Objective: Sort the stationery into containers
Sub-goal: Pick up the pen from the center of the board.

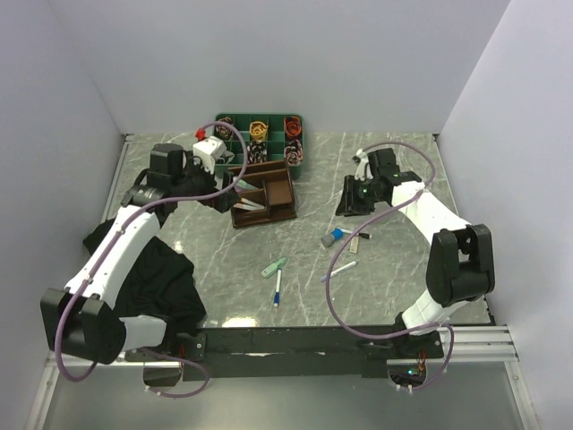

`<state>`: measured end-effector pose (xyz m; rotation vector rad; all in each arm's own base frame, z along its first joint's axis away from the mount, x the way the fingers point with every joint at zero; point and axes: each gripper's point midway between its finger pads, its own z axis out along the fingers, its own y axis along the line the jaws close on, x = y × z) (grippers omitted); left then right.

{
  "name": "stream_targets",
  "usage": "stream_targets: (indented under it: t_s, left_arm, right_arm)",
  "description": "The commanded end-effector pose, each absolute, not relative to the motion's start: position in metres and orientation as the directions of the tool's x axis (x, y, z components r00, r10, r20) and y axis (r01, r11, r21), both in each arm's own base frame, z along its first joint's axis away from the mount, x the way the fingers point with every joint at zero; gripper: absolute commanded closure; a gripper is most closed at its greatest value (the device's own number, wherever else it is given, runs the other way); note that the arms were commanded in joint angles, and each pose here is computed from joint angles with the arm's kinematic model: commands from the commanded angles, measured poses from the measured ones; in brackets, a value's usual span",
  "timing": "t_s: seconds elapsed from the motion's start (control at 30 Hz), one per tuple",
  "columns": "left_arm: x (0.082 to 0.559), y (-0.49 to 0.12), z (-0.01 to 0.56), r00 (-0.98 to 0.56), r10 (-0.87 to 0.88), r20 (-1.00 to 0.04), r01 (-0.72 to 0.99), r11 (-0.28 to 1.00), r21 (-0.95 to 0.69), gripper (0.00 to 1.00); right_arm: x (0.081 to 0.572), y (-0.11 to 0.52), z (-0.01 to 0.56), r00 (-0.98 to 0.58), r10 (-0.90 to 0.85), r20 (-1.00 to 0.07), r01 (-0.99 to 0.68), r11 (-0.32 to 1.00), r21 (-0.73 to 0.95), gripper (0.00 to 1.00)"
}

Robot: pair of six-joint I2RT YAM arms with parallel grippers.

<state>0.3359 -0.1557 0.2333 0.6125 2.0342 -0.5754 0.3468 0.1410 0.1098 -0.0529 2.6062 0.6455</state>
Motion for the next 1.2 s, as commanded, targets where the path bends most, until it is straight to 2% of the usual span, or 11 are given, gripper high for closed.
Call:
stream_targets:
  t_s: [0.0,0.1,0.2,0.23,0.3,0.33,0.43,0.53,0.63,0.87,1.17]
  left_arm:
    - [0.342,-0.175,0.261,-0.340,0.285,-0.896,0.714,0.699,-0.048,0.01]
    - [0.341,-0.187,0.255,-0.303,0.365,-0.880,0.749,0.662,0.017,0.01]
    - [0.346,-0.186,0.256,-0.300,0.371,-0.879,0.732,0.680,0.036,0.01]
    - [0.347,-0.185,0.258,-0.299,0.370,-0.880,0.727,0.685,0.041,0.00]
    - [0.351,-0.181,0.259,-0.292,0.378,-0.879,0.715,0.696,0.063,0.00]
    - [0.351,-0.180,0.259,-0.287,0.380,-0.879,0.711,0.700,0.071,0.01]
    - [0.356,-0.174,0.260,-0.281,0.391,-0.876,0.694,0.714,0.097,0.01]
    - [0.360,-0.167,0.260,-0.282,0.390,-0.877,0.676,0.729,0.107,0.01]
    - [0.364,-0.159,0.259,-0.293,0.380,-0.877,0.657,0.747,0.104,0.01]
    - [0.370,-0.143,0.257,-0.316,0.358,-0.879,0.623,0.777,0.093,0.01]
    - [0.367,-0.133,0.249,-0.343,0.337,-0.877,0.603,0.795,0.069,0.01]
  right_arm:
    - [0.308,0.162,0.126,-0.913,-0.112,-0.393,-0.305,0.828,0.472,0.59]
    - [0.284,0.164,0.115,-0.955,-0.077,-0.286,-0.226,0.815,0.533,0.59]
    - [0.244,0.186,0.125,-0.854,-0.404,-0.327,-0.520,0.660,0.543,0.55]
    - [0.250,0.190,0.131,-0.729,-0.544,-0.416,-0.685,0.562,0.464,0.55]
    - [0.241,0.192,0.137,-0.616,-0.655,-0.438,-0.784,0.459,0.417,0.55]
    - [0.247,0.191,0.144,-0.471,-0.715,-0.518,-0.880,0.337,0.335,0.54]
    - [0.250,0.177,0.143,-0.129,-0.812,-0.569,-0.991,0.082,0.107,0.53]
    - [0.253,0.168,0.131,0.187,-0.828,-0.528,-0.982,-0.171,-0.079,0.53]
    - [0.238,0.161,0.114,0.371,-0.805,-0.462,-0.924,-0.368,-0.101,0.55]
    - [0.228,0.177,0.085,0.493,-0.770,-0.406,-0.864,-0.489,-0.121,0.59]
    - [0.199,0.187,0.053,0.506,-0.779,-0.370,-0.844,-0.535,-0.029,0.60]
